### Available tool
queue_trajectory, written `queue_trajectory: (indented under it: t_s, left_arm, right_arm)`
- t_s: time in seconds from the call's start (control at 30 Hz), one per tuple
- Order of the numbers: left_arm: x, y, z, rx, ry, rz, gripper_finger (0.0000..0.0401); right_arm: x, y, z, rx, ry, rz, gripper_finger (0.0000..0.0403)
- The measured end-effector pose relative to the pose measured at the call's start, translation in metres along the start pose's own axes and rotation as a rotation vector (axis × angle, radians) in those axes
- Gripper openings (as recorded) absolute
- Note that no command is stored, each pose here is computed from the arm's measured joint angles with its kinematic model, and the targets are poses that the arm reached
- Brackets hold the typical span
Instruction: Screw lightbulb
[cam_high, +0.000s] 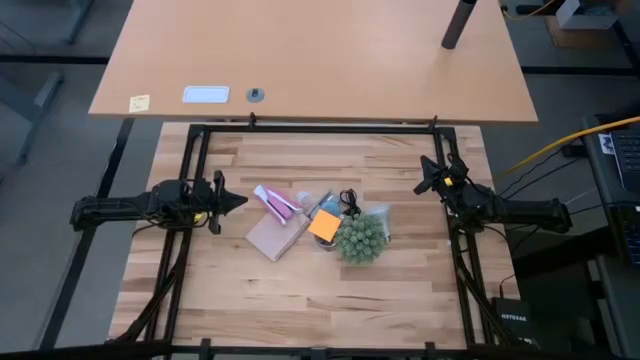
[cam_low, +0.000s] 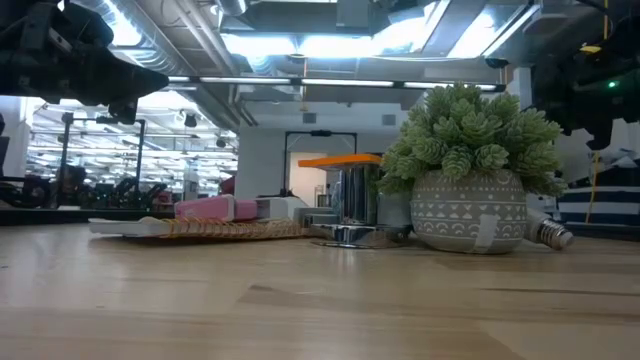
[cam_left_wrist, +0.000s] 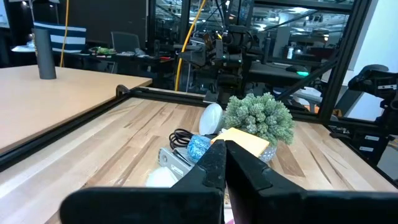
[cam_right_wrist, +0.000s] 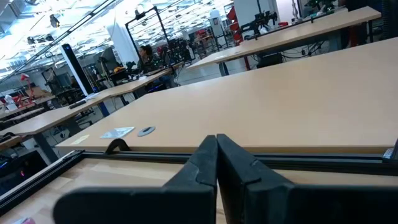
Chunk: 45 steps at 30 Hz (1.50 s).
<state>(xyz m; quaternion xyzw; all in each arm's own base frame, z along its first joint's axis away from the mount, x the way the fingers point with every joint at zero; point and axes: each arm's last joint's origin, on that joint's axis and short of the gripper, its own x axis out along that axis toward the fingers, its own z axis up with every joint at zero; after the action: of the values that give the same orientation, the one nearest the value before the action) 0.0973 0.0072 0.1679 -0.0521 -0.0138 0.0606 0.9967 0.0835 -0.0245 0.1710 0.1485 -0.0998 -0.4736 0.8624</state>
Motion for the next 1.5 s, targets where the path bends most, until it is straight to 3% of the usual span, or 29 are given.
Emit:
queue_trajectory:
  t_s: [0.9, 1.27, 1.37, 1.5]
  left_arm:
    - [0.0, 0.0, 0.0, 0.0, 0.0, 0.001, 0.0]
    - [0.0, 0.0, 0.0, -0.225, -0.005, 0.001, 0.0]
    - [0.0, 0.0, 0.006, -0.278, -0.061, -0.009, 0.0]
    - [-0.001, -0.001, 0.013, -0.261, -0.135, -0.005, 0.0]
  right_arm:
    - [0.0, 0.0, 0.0, 0.0, 0.0, 0.0, 0.0005]
    - [0.0, 0.0, 0.0, 0.001, 0.0, 0.0, 0.0005]
    - [0.0, 0.0, 0.0, 0.001, 0.0, 0.0, 0.0005]
    - [0.0, 0.0, 0.0, 0.001, 0.0, 0.001, 0.0005]
